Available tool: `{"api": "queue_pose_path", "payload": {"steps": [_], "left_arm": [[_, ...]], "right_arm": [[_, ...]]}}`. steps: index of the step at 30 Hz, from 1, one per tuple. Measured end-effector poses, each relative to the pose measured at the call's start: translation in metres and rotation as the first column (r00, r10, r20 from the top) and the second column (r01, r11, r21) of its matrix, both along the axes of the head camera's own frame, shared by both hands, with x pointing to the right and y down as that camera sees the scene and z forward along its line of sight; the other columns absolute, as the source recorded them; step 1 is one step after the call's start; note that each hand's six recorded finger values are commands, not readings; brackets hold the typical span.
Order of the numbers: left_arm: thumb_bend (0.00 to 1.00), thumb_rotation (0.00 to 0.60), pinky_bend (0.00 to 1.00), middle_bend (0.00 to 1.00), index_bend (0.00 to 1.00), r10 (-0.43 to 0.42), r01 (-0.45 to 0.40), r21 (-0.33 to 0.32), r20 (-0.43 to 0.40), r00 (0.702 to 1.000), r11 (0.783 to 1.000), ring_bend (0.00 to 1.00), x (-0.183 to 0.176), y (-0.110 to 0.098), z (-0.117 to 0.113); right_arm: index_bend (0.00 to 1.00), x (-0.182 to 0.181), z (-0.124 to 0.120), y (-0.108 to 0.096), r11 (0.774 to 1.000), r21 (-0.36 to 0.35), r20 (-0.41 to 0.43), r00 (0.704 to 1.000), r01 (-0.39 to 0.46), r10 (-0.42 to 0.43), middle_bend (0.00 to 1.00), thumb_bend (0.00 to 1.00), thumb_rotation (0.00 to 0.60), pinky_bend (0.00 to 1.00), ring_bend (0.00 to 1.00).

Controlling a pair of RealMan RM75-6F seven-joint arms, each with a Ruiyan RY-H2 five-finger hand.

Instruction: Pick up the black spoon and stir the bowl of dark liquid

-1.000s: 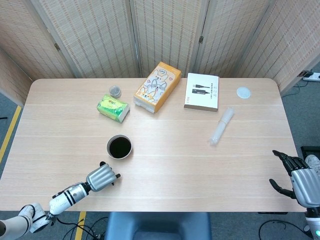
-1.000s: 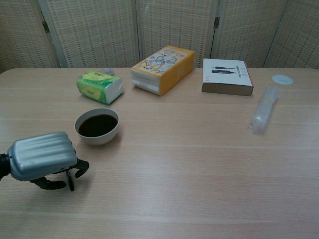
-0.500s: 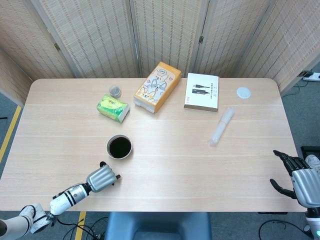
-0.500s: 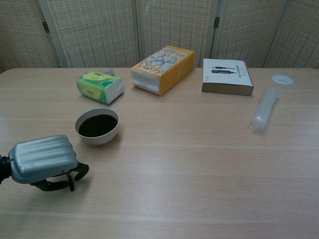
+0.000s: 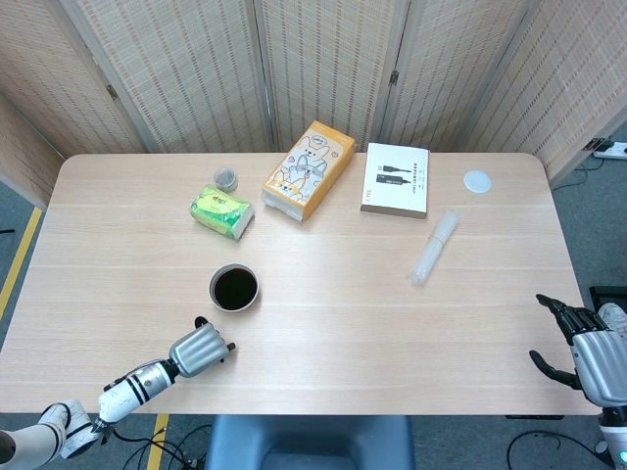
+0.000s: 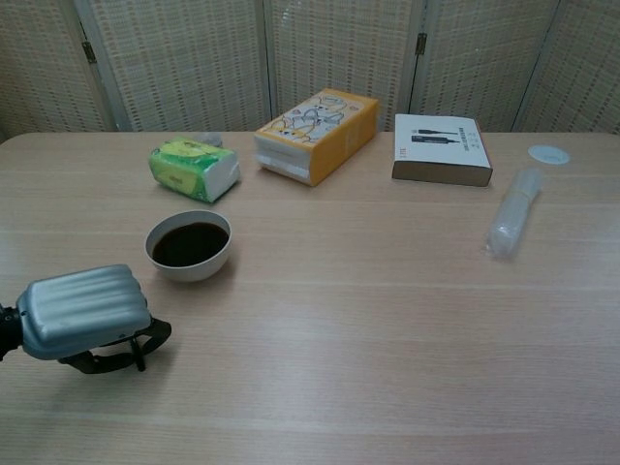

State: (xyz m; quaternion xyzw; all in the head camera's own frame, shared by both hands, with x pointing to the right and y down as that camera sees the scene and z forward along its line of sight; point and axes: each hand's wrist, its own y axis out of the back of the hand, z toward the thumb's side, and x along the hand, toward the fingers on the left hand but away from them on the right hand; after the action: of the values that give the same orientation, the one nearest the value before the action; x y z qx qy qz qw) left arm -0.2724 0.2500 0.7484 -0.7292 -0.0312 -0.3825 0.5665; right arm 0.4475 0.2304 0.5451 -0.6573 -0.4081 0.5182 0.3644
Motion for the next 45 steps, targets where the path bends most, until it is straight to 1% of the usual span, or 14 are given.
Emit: {"api": "queue_pose_path", "payload": {"steps": [6, 19, 23, 32, 45], "left_arm": [[0.4, 0.6, 0.94, 0.84, 0.56, -0.007, 0.007, 0.0, 0.004, 1.0, 1.0, 0.79, -0.001, 0.0, 0.001], [0.41, 0.6, 0.95, 0.83, 0.61, -0.024, 0.024, -0.012, 0.021, 0.999, 1.0, 0.79, -0.005, 0.003, 0.003], [0.42, 0.6, 0.95, 0.84, 0.63, -0.031, 0.031, -0.017, 0.02, 0.999, 0.999, 0.79, -0.006, 0.003, 0.003], [0.48, 0.6, 0.95, 0.83, 0.63, -0.052, 0.053, -0.027, 0.032, 0.998, 0.998, 0.79, -0.009, 0.002, 0.004], [0.49, 0.6, 0.96, 0.84, 0.64, -0.093, 0.093, -0.025, 0.032, 0.995, 0.995, 0.79, -0.015, -0.004, -0.001]], "right_arm": [[0.16, 0.0, -0.001, 0.0, 1.0, 0.001, -0.001, 1.0, 0.002, -0.002, 0.24, 0.17, 0.6, 0.29, 0.28], [0.16, -0.002, -0.002, 0.0, 1.0, 0.005, 0.002, 1.0, 0.004, -0.004, 0.24, 0.17, 0.6, 0.29, 0.28], [0.16, -0.003, -0.001, 0.0, 1.0, 0.004, 0.003, 1.0, 0.007, -0.007, 0.24, 0.17, 0.6, 0.29, 0.28], [0.16, -0.004, -0.001, -0.002, 1.0, 0.007, 0.006, 1.0, 0.012, -0.012, 0.24, 0.17, 0.6, 0.29, 0.28], [0.16, -0.005, -0.001, -0.003, 1.0, 0.012, 0.009, 1.0, 0.013, -0.013, 0.24, 0.17, 0.6, 0.29, 0.28]]}}
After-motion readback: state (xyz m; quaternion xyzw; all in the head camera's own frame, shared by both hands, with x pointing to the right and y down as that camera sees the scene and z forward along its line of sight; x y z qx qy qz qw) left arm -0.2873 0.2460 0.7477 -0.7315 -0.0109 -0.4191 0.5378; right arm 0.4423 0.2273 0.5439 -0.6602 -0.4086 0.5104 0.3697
